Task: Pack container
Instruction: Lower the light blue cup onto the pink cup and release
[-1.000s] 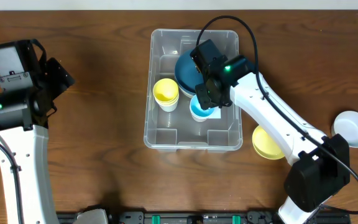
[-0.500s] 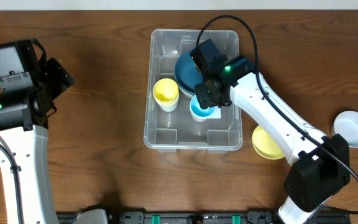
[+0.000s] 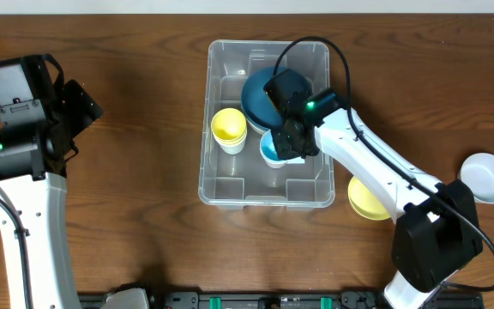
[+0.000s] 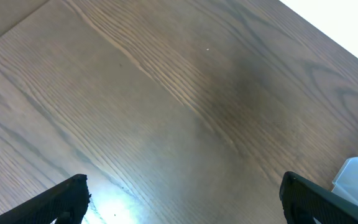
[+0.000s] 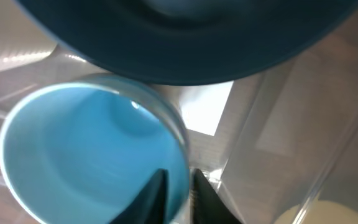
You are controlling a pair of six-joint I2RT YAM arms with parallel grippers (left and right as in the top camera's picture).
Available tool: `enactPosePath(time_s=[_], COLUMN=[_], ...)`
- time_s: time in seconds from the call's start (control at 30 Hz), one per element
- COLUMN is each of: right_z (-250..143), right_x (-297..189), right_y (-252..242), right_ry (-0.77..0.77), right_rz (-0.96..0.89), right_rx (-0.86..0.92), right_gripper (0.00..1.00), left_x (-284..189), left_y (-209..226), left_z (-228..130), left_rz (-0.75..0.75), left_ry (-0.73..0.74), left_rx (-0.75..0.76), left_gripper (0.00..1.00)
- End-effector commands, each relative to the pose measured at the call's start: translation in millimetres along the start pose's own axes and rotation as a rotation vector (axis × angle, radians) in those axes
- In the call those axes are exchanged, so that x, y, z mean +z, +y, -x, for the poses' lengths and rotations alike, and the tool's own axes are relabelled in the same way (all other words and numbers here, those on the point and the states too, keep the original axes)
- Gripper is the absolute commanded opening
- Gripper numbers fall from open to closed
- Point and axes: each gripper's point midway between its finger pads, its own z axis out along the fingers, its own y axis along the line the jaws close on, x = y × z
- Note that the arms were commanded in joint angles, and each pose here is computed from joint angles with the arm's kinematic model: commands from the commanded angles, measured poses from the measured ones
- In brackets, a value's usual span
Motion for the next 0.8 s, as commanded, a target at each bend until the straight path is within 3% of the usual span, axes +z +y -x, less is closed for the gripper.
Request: enactPosePath(time_s=[0.0, 0.1, 0.2, 0.77], right_z=[1.5, 1.3, 0.5, 1.3], right_x=[-0.8, -0.7, -0.7, -25.0], right_y=[-3.6, -3.7, -3.8, -5.7], right_ry=[-0.007, -0.006, -0.003, 0.022], right_rz=[-0.006, -0.006, -0.007, -0.013], right_rx=[0.015, 0.015, 0.023, 0.038], right_gripper=[0.10, 0.09, 0.01, 0.01], left_x=[-0.4, -0.4, -0.4, -0.4], left_y=[2.0, 2.0, 2.1, 2.0], left_z=[3.7, 3.7, 3.6, 3.7], left_rz=[0.011, 0.011, 0.011, 0.011], left_ry=[-0.009, -0.009, -0.008, -0.009], left_rx=[-0.005, -0.005, -0.005, -0.005], left_gripper=[0.98, 0.98, 0.98, 0.98])
